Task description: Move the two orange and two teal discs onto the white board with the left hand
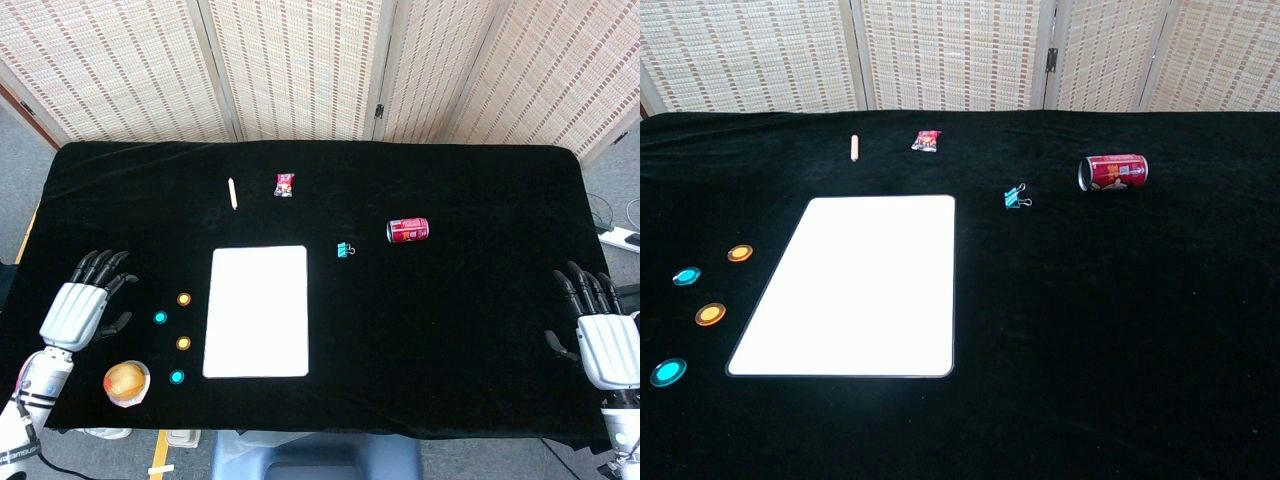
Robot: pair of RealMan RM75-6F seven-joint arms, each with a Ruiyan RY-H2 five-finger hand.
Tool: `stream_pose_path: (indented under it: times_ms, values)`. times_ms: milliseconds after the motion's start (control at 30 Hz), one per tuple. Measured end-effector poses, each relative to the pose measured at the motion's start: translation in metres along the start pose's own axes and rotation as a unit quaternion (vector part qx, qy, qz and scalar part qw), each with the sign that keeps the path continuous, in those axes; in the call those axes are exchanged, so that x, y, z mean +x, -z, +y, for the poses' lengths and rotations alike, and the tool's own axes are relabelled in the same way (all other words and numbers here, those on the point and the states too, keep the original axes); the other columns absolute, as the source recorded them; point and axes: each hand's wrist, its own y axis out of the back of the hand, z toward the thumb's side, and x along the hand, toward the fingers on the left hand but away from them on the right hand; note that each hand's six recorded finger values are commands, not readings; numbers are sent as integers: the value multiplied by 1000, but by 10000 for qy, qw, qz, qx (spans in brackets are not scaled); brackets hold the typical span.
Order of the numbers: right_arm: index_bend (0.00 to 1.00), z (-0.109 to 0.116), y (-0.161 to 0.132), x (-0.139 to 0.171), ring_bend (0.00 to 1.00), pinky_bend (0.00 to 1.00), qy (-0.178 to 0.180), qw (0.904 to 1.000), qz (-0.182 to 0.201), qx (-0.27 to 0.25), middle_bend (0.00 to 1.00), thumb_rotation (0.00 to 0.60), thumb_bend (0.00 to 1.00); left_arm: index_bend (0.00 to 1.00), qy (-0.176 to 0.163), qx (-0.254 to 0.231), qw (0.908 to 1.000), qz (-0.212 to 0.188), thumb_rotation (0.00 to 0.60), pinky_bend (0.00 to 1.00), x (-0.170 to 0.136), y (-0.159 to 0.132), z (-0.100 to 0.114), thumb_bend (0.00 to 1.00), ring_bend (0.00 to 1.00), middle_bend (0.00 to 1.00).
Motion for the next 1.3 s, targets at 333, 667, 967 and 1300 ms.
stream_pose_path:
  times_ms: [333,667,967,1300]
  values:
    - [0,2,0,-1,57,36,-2,10000,-9,13,27,600,338,365,585,9,9978,-300,600,0,46,-22,-33,358,48,129]
    - [0,4,-1,-3,53,36,-8,10000,-1,22,27,600,339,400,1000,-35,9945,-314,600,0,67,-36,-71,361,48,129]
    - [0,3,0,-3,48,36,-26,10000,-7,8,28,600,338,416,1160,52,9928,-305,600,0,78,-45,-91,360,48,129]
    - [0,1,4,-2,46,36,-41,10000,-55,-12,27,600,338,438,1375,95,9903,-146,600,0,84,-44,-107,361,48,129]
